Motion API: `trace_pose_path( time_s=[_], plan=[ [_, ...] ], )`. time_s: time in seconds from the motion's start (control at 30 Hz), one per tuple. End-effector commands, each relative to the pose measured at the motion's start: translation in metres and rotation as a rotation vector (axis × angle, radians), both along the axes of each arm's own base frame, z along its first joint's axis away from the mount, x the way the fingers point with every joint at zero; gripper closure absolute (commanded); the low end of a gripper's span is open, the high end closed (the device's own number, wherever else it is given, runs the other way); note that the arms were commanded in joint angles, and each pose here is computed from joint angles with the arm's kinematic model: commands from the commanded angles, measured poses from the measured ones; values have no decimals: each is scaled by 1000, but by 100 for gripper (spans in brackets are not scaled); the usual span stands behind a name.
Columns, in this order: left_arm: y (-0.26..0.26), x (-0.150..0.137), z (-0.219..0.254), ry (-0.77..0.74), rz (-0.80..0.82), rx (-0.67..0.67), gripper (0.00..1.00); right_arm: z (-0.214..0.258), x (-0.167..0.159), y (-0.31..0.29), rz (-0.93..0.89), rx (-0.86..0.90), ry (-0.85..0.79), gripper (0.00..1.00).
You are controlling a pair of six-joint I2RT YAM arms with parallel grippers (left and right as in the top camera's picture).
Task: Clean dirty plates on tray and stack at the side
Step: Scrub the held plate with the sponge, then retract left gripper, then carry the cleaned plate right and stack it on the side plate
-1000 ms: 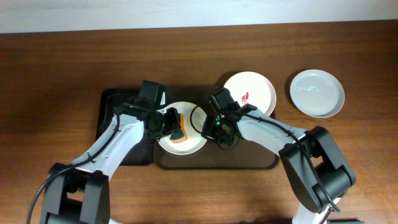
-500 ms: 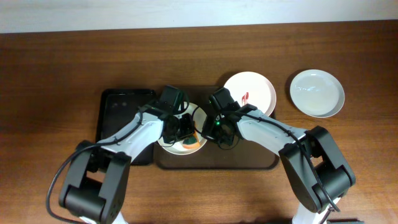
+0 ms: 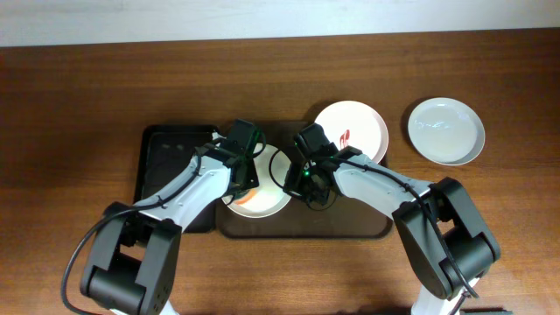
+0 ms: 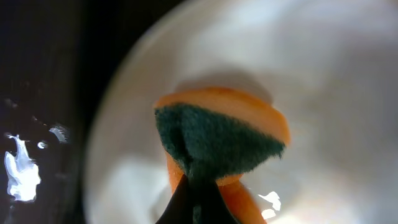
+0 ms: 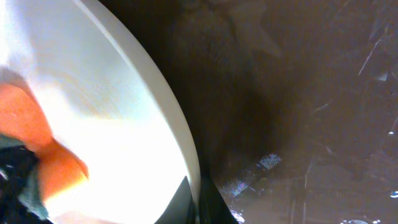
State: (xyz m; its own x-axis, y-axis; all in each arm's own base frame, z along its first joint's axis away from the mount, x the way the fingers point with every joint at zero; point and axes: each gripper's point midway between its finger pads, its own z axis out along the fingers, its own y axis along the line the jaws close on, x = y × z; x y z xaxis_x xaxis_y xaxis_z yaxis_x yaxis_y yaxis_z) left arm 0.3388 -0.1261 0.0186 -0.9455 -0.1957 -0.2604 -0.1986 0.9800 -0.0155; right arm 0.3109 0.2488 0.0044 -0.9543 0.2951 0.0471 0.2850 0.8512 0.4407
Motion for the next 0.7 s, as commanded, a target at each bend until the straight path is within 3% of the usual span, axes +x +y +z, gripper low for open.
trace_pose_path(
  time_s=[0.0, 0.13, 0.23, 0.43, 0.67],
  plan=[
    [14, 10, 31, -91, -74, 66, 100, -6, -7, 3, 56, 1, 1, 96],
    [4, 11, 69, -160, -171, -56, 100, -11, 6, -14, 155, -124, -120, 96],
    [39, 13, 86, -178, -82, -57, 100, 2, 18, -25, 244, -209, -223, 96],
    [100, 10, 77, -123, 80, -31, 100, 70, 53, -55, 344, -452, -445, 96],
    [106, 5, 34, 8, 47, 3, 100, 132, 71, -93, 397, -705, -643, 96]
  ],
)
